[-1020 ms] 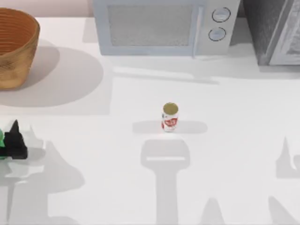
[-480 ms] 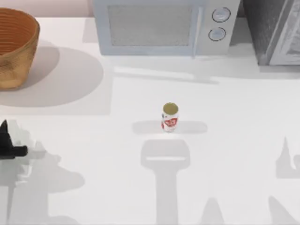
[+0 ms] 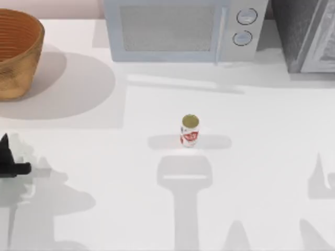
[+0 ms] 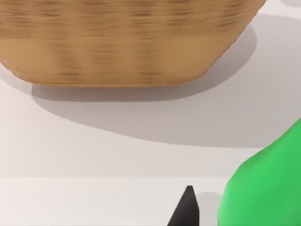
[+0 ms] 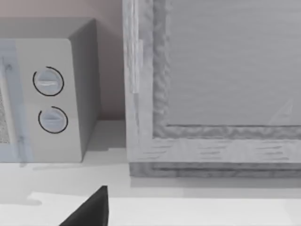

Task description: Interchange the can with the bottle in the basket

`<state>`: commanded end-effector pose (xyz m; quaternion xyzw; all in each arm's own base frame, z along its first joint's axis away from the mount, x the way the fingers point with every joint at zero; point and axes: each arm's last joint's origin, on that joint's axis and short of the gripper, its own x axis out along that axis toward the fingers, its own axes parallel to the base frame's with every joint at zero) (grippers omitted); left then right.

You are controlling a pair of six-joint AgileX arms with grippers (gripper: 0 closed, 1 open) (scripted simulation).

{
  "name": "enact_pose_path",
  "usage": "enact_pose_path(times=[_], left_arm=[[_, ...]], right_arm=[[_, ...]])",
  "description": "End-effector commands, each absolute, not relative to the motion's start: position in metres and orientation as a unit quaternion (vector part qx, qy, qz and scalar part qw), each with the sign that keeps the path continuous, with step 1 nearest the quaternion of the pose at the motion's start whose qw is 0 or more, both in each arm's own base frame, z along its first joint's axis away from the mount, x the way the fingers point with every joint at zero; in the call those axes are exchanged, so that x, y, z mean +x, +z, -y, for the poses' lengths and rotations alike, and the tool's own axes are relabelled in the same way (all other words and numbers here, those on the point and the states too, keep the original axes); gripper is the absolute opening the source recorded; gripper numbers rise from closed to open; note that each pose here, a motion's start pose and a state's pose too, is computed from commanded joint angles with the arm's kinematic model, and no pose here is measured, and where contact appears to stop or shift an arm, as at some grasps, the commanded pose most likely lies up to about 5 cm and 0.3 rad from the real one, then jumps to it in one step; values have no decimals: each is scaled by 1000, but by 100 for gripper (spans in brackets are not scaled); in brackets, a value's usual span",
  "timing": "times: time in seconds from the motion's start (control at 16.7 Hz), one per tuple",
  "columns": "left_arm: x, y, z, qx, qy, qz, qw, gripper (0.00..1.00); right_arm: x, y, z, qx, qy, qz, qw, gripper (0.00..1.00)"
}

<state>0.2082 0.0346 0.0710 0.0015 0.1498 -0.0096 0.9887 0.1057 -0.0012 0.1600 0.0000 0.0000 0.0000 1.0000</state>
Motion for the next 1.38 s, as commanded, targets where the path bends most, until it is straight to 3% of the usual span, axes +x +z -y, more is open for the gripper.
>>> enact_pose_path(times=[0.3,0.48,0.96,1.2,1.38], left_arm=[[213,75,-36,2,-20,-142,990,0],[232,97,-48,6,-34,-109,993,0],[286,229,-89,28,-73,-42,996,0],[312,287,-96,22,-68,-59,996,0],[333,308,-97,10,-51,-92,994,0]], right_arm=[[106,160,1,0,0,0,1000,100],[106,160,1,0,0,0,1000,100],[106,160,1,0,0,0,1000,100],[106,160,1,0,0,0,1000,100],[106,160,1,0,0,0,1000,100]])
